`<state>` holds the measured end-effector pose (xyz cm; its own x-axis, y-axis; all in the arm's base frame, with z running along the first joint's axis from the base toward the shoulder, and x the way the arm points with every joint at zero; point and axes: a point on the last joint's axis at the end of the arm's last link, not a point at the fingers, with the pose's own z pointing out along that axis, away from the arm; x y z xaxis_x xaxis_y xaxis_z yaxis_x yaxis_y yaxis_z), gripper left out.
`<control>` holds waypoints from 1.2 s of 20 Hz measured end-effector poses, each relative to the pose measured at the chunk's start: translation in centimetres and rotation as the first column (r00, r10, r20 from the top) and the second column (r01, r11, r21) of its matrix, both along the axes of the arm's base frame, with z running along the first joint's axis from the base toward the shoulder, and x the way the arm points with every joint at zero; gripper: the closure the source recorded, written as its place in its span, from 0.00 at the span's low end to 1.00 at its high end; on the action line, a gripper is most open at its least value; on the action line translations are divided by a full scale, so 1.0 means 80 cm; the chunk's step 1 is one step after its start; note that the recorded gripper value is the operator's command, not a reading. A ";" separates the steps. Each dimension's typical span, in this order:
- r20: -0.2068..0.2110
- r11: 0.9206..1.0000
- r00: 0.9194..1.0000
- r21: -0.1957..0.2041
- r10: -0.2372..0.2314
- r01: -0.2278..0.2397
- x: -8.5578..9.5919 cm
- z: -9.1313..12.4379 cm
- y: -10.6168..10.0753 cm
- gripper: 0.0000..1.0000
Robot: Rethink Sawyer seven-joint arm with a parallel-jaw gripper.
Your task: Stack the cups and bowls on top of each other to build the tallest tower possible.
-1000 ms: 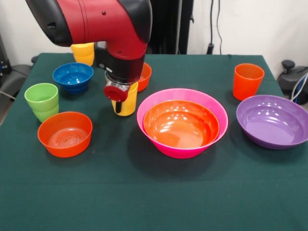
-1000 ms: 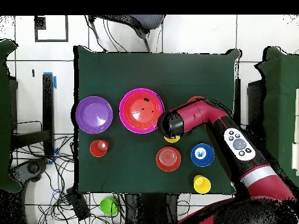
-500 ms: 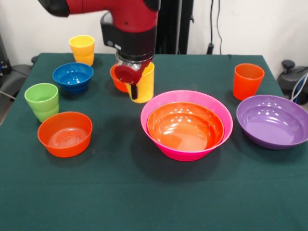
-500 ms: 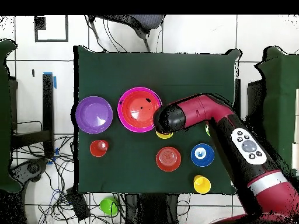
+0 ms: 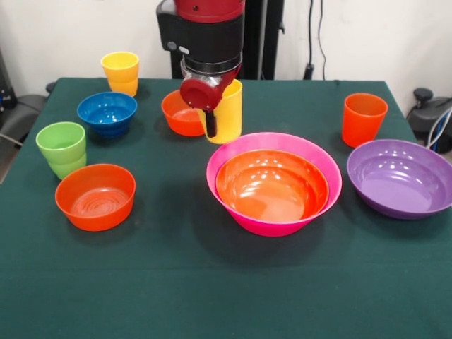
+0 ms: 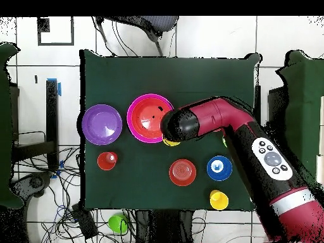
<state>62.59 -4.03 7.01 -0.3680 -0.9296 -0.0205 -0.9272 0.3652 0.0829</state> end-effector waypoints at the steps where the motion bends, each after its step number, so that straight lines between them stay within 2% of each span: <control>1: 0.003 1.000 1.000 -0.003 0.002 -0.002 0.001 0.002 0.001 1.00; 8: 0.015 1.000 1.000 -0.020 0.021 -0.021 0.005 0.010 0.009 1.00; 11: 0.016 0.999 0.999 -0.020 0.040 -0.039 0.005 0.007 0.024 1.00; 14: 0.041 0.999 0.998 -0.005 0.054 -0.054 0.008 0.003 0.041 1.00; 15: 0.059 0.998 0.997 0.006 0.058 -0.059 0.010 0.001 0.048 1.00; 16: 0.100 0.998 0.993 0.029 0.060 -0.063 0.017 -0.002 0.060 1.00; 18: 0.134 0.997 0.989 0.051 0.056 -0.063 0.022 -0.004 0.068 1.00; 22: 0.237 0.991 0.971 0.121 0.027 -0.057 0.037 -0.012 0.086 1.00; 24: 0.259 0.989 0.966 0.138 0.016 -0.054 0.040 -0.015 0.090 1.00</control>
